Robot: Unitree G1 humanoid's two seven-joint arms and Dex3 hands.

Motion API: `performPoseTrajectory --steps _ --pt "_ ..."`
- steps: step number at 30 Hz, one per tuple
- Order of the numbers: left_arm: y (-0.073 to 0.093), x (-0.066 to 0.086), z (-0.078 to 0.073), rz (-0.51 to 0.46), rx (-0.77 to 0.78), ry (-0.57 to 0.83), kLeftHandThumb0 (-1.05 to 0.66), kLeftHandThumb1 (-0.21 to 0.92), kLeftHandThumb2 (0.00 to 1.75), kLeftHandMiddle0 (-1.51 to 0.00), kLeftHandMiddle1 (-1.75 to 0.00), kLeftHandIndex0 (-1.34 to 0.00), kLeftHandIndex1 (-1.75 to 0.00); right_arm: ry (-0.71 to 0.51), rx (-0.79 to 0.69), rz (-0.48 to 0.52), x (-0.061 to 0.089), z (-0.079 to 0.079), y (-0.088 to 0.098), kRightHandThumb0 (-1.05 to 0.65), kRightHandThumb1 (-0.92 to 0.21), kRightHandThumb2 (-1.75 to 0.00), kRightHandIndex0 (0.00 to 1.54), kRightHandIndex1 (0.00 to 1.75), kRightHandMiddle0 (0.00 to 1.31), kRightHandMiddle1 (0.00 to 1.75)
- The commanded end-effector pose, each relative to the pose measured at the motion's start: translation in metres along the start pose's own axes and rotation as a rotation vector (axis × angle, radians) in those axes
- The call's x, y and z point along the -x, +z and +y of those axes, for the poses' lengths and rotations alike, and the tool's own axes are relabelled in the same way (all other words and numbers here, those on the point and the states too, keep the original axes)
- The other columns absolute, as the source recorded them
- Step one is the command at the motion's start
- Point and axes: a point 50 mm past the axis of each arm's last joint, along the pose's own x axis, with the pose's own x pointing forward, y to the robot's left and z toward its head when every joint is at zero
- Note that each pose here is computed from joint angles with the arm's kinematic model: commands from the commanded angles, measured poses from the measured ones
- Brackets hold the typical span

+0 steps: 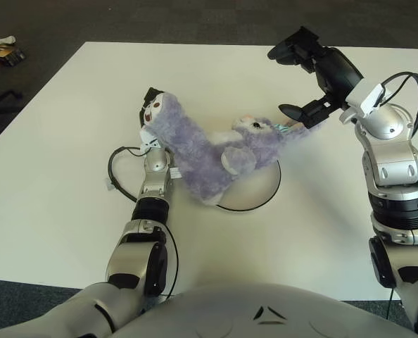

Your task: Put the doll into the plate.

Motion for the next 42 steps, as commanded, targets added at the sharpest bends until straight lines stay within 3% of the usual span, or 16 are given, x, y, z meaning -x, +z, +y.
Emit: performPoseTrajectory --steps 1,3,9,20,27,37,40,41,42 --pt "-0.026 0.023 0.009 0.122 -0.015 0.014 -0.01 0.16 1.51 -0.62 -1.75 -0.61 -1.75 -0.044 -0.105 0.08 0.008 -0.001 -0.031 0.07 -0.1 -1.41 0.06 0.89 0.1 1.24" --pt "-0.025 0.023 0.01 0.117 -0.013 0.011 -0.01 0.16 1.5 -0.62 -1.75 -0.61 -1.75 -0.067 -0.136 0.096 0.007 -0.004 -0.039 0.09 -0.08 -1.43 0.07 0.93 0.1 1.26" --pt "-0.023 0.023 0.01 0.104 -0.007 0.006 -0.01 0.16 1.5 -0.62 -1.75 -0.61 -1.75 -0.151 -0.173 0.072 0.007 -0.007 -0.039 0.01 -0.06 -1.4 0.1 0.95 0.1 1.28" --pt "-0.021 0.022 0.011 0.098 -0.001 -0.004 -0.01 0.17 1.5 -0.61 -1.75 -0.6 -1.75 -0.209 -0.382 0.059 0.02 -0.009 -0.044 0.09 -0.05 -1.45 0.14 1.1 0.13 1.33" --pt "-0.019 0.022 0.013 0.085 0.003 -0.007 -0.01 0.17 1.49 -0.61 -1.75 -0.6 -1.75 -0.277 -0.404 0.081 0.026 -0.01 -0.048 0.09 -0.07 -1.45 0.17 1.13 0.14 1.34" --pt "-0.017 0.022 0.013 0.08 0.001 -0.018 -0.01 0.17 1.5 -0.61 -1.75 -0.6 -1.75 -0.426 -0.37 0.135 0.033 -0.011 -0.056 0.08 -0.13 -1.43 0.31 1.39 0.24 1.49" --pt "-0.017 0.022 0.014 0.082 -0.001 -0.025 -0.01 0.16 1.5 -0.61 -1.75 -0.6 -1.75 -0.461 -0.38 0.145 0.035 -0.01 -0.057 0.3 -0.4 -1.08 0.47 1.51 0.28 1.53" --pt "-0.017 0.022 0.014 0.083 -0.002 -0.027 -0.01 0.16 1.5 -0.61 -1.75 -0.6 -1.75 -0.472 -0.384 0.15 0.036 -0.01 -0.058 0.32 -0.43 -1.05 0.49 1.52 0.29 1.53" --pt "-0.017 0.021 0.014 0.083 -0.003 -0.029 -0.01 0.16 1.5 -0.61 -1.75 -0.6 -1.75 -0.479 -0.386 0.152 0.036 -0.01 -0.058 0.2 -0.45 -1.03 0.53 1.53 0.33 1.55"
